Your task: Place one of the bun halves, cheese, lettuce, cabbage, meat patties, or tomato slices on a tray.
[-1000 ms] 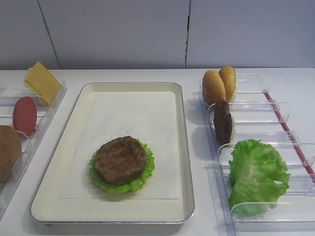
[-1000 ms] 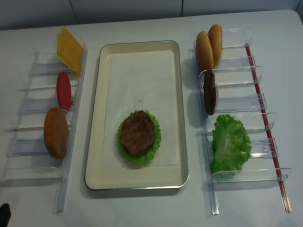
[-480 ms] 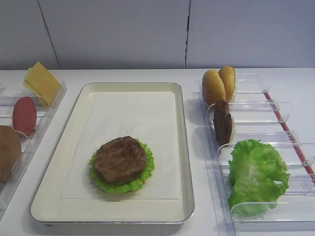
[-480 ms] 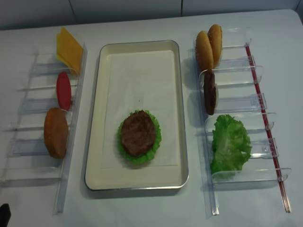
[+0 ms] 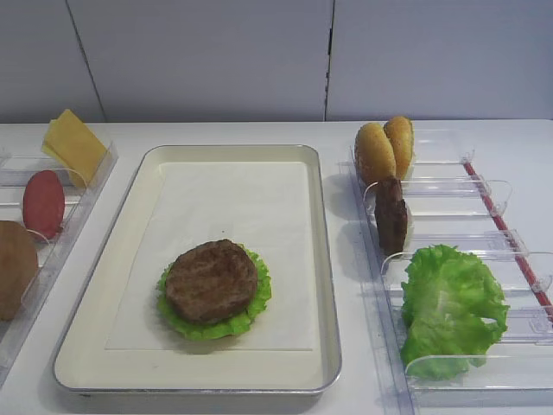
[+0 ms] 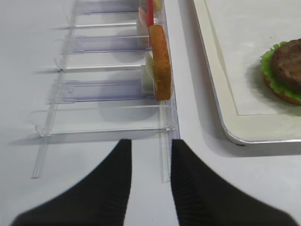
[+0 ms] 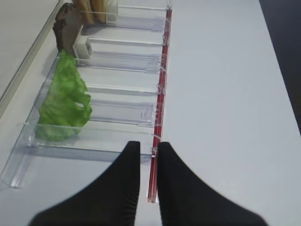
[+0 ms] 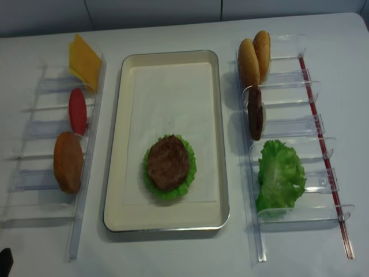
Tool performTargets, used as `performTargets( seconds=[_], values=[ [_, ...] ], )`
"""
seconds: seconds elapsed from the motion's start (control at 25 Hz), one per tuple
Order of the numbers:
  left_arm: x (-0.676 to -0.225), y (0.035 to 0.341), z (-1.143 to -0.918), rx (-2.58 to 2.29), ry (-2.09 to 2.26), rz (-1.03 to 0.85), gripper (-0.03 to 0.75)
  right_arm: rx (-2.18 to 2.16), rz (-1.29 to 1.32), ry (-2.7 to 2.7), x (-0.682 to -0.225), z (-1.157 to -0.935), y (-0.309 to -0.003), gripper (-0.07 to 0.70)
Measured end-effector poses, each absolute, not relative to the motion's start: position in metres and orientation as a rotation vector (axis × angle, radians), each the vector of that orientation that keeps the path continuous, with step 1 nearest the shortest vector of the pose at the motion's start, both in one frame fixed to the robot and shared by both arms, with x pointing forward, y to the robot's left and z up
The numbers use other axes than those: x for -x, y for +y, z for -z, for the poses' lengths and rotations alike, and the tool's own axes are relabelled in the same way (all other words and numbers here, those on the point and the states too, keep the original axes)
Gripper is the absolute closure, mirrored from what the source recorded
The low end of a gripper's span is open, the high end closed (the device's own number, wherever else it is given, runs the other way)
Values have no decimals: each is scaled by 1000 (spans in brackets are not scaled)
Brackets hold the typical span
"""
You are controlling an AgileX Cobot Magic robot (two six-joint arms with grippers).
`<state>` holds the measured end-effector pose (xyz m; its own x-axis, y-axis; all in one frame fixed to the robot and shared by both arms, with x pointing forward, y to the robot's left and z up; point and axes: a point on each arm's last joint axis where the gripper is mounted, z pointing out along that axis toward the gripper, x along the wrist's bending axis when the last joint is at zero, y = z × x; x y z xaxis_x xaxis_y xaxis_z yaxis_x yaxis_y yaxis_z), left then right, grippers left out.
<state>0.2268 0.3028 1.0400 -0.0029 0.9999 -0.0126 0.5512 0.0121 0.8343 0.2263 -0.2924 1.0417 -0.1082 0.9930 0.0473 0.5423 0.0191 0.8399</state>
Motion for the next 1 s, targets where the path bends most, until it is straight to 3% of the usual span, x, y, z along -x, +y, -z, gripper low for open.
performTargets(
  seconds=[1.0],
  values=[
    [-227, 303, -1040, -1614, 1630, -864, 518, -1585, -967, 1659, -231, -1039, -292, 507]
  ],
)
